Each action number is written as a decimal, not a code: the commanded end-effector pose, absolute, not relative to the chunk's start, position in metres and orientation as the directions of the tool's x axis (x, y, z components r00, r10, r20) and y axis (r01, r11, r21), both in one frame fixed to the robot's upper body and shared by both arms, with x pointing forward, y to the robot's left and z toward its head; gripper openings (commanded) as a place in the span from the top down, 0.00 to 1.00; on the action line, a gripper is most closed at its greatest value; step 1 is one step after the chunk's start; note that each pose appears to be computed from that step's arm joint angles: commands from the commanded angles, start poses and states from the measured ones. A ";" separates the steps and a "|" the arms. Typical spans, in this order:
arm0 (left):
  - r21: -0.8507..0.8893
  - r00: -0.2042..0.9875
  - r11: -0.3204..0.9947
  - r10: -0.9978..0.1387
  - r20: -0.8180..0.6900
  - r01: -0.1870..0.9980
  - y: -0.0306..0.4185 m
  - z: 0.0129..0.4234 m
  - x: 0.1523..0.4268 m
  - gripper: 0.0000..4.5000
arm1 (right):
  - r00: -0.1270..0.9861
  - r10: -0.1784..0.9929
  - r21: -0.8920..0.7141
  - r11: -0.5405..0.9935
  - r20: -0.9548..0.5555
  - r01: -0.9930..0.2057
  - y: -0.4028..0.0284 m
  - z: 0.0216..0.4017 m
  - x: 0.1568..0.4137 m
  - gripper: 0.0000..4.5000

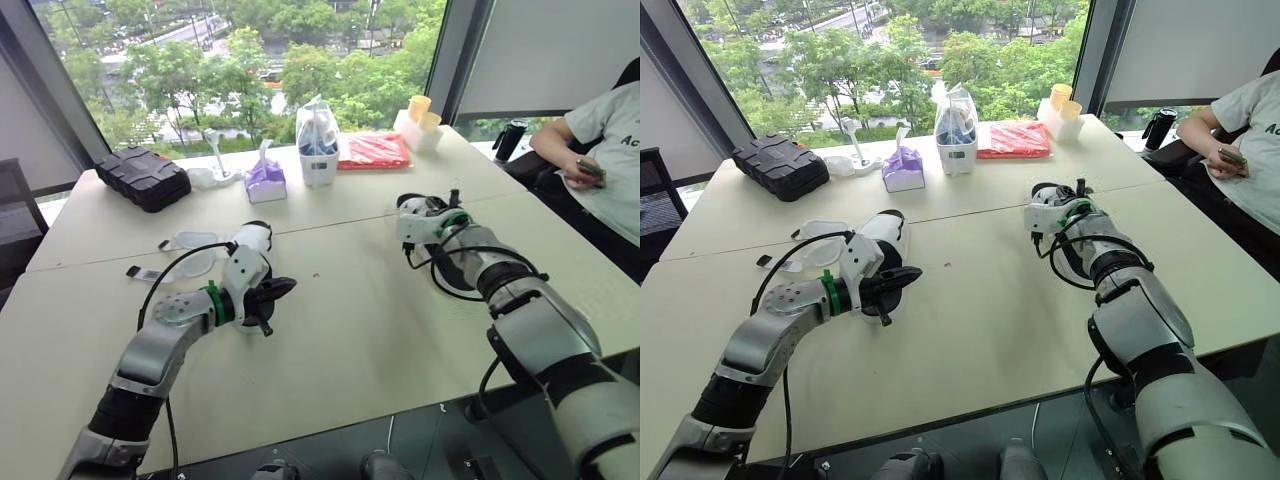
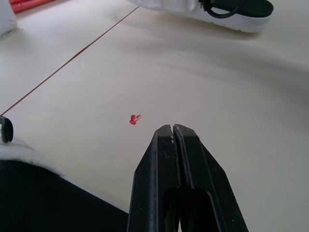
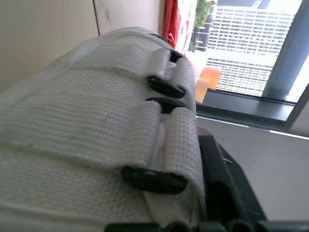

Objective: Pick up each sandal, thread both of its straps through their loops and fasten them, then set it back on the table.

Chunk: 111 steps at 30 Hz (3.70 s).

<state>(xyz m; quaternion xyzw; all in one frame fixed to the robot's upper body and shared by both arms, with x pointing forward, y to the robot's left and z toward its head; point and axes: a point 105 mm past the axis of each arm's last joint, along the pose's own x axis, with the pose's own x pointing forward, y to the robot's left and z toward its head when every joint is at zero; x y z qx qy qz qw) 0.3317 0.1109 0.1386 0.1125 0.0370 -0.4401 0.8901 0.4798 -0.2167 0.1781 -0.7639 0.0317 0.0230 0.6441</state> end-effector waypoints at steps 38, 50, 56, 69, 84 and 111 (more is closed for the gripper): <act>0.911 0.861 0.319 -0.504 -0.072 0.262 0.141 0.220 0.366 0.01 | 0.623 0.639 -0.349 0.516 -0.452 -0.782 -0.167 0.214 0.293 0.00; 0.948 0.918 0.168 -0.342 -0.203 0.272 0.148 0.178 0.369 0.01 | 0.621 0.638 -0.370 0.499 -0.456 -0.784 -0.163 0.211 0.298 0.00; 0.949 0.924 0.160 -0.320 -0.211 0.272 0.146 0.170 0.385 0.01 | 0.625 0.635 -0.379 0.498 -0.453 -0.780 -0.162 0.211 0.301 0.00; 0.968 0.963 0.168 -0.229 -0.144 0.185 0.140 0.171 0.436 0.01 | 0.640 0.638 -0.391 0.507 -0.429 -0.768 -0.158 0.217 0.305 0.00; 0.970 0.971 0.170 -0.195 -0.137 0.171 0.138 0.150 0.465 0.90 | 0.657 0.628 -0.397 0.524 -0.418 -0.753 -0.160 0.218 0.306 0.00; 0.902 -0.140 -0.285 -0.928 -0.344 -0.324 0.024 0.192 0.304 0.98 | 0.774 0.527 -0.481 0.607 -0.352 -0.633 -0.197 0.237 0.327 0.00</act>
